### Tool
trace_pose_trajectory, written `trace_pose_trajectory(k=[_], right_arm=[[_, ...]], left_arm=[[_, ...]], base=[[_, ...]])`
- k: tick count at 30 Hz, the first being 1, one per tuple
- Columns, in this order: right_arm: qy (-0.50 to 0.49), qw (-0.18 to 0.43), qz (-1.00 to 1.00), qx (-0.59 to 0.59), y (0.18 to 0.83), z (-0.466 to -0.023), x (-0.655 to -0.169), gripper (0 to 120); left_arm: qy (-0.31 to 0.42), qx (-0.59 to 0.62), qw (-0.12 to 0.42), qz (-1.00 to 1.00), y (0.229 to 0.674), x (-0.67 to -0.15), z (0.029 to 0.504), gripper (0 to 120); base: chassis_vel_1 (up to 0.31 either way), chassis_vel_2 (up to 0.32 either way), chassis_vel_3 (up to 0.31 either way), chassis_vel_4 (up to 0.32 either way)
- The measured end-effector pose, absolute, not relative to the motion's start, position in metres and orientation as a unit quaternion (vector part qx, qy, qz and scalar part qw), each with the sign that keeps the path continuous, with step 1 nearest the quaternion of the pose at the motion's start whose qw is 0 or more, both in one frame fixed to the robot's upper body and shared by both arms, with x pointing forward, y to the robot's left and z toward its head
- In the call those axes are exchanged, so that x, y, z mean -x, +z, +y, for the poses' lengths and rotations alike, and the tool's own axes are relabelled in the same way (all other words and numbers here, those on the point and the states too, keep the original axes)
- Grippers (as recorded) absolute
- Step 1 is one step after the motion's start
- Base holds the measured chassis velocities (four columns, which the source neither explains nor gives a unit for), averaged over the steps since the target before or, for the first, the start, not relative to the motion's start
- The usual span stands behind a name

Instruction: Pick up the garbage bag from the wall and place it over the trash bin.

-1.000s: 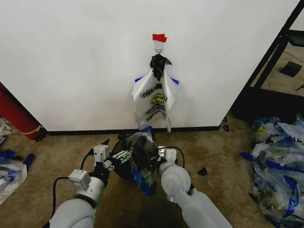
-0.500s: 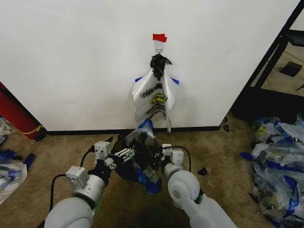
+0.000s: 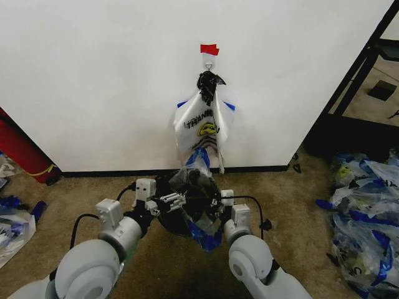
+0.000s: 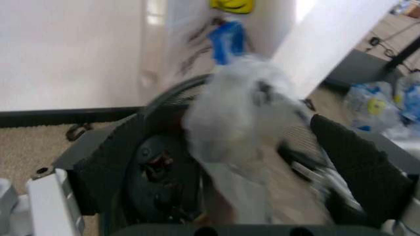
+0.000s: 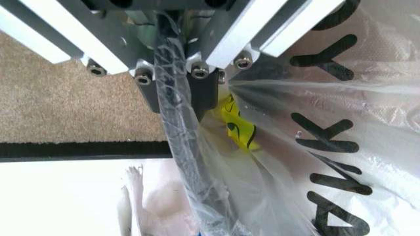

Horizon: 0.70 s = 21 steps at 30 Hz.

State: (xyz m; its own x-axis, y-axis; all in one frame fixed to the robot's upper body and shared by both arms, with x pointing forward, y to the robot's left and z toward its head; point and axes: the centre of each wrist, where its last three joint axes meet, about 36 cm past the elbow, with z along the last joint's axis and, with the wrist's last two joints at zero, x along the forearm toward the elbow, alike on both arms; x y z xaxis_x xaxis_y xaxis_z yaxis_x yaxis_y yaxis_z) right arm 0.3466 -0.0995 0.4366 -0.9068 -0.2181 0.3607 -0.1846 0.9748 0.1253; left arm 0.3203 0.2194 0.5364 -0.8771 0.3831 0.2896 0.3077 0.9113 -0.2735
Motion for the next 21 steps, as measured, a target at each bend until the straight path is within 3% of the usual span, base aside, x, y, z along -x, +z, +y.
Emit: trace_pose_trajectory(k=[7,21], right_arm=[[-0.044,0.189,-0.975,-0.105,0.436,-0.100,-0.346,0],[-0.046,0.192,-0.974,-0.108,0.436,-0.098,-0.346,0]], left_arm=[[0.116,0.163,0.180,-0.963,0.524,-0.335,0.223,94],[0.141,0.168,0.197,-0.956,0.510,-0.342,0.218,42]], base=[[0.000,0.000,0.000,0.000],[0.000,0.000,0.000,0.000]])
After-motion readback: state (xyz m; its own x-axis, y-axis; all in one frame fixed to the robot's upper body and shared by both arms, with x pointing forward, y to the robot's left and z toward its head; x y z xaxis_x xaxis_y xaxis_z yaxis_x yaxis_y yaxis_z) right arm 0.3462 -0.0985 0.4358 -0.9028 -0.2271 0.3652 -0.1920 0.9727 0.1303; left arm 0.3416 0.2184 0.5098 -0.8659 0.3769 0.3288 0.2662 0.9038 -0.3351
